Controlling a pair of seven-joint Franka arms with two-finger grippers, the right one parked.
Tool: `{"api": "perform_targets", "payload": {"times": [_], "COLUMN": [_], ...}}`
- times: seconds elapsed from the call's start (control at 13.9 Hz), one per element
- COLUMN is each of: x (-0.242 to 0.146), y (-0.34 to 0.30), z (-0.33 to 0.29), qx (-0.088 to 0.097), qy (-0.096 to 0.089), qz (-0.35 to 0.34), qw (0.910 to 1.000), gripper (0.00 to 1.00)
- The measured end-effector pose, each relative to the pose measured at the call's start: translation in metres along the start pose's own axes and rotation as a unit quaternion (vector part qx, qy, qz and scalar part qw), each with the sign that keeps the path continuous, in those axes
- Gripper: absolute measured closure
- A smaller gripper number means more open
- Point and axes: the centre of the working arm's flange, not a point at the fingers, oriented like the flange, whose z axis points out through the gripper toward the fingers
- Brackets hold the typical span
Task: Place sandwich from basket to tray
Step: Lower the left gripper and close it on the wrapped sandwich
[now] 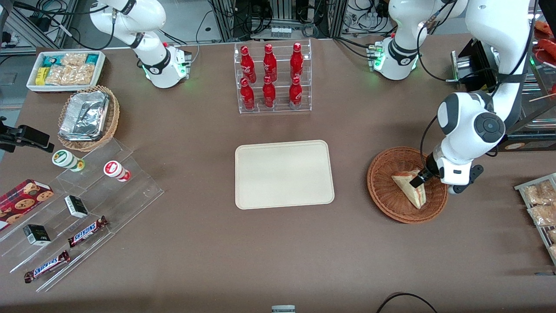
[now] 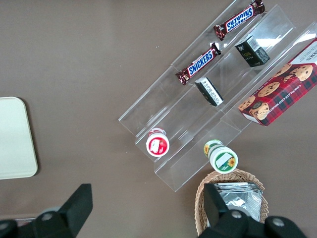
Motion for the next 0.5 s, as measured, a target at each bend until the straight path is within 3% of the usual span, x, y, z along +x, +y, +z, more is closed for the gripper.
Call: {"api": "perform_targets", "payload": {"times": [0.5], "x": [0.002], "y": [0.005], "z": [0.026], "qx": [0.005], "qy": [-0.020], "qz": [-0.006], "qw": [0.9998], "gripper": [0.01]}}
